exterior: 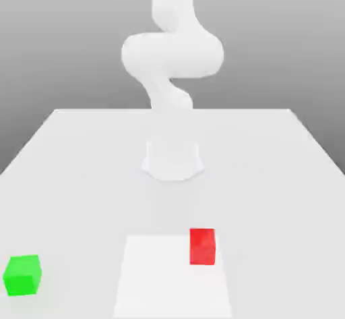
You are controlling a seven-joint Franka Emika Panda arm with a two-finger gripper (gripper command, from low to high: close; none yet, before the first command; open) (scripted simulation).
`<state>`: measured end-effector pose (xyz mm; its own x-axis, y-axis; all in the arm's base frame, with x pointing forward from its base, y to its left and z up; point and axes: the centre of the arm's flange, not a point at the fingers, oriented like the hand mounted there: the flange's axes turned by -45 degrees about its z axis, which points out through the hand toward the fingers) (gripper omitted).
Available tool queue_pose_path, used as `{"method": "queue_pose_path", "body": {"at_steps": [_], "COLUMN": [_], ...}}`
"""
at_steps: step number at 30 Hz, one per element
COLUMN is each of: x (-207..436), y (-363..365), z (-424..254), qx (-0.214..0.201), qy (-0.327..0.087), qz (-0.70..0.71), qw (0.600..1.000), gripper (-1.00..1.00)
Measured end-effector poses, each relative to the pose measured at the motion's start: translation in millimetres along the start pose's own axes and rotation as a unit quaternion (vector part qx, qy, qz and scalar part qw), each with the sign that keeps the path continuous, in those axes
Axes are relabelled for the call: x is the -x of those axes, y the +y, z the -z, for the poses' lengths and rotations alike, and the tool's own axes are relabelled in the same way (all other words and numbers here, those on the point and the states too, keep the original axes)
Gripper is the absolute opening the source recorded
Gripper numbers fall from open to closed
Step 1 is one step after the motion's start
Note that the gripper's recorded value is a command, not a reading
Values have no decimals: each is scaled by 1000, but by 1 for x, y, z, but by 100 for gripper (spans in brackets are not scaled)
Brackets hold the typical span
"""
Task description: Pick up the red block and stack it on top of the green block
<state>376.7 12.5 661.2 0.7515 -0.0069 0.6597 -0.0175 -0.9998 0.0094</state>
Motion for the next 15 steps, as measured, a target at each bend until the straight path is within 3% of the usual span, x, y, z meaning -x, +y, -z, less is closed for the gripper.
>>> {"method": "queue_pose_path", "body": {"at_steps": [8,15], "x": [89,228], "y": [-29,-43], "z": [-186,-299], "qx": [19,11], "qy": [-149,-285], "qz": [7,0], "qw": [989,958], "gripper": [0,0]}}
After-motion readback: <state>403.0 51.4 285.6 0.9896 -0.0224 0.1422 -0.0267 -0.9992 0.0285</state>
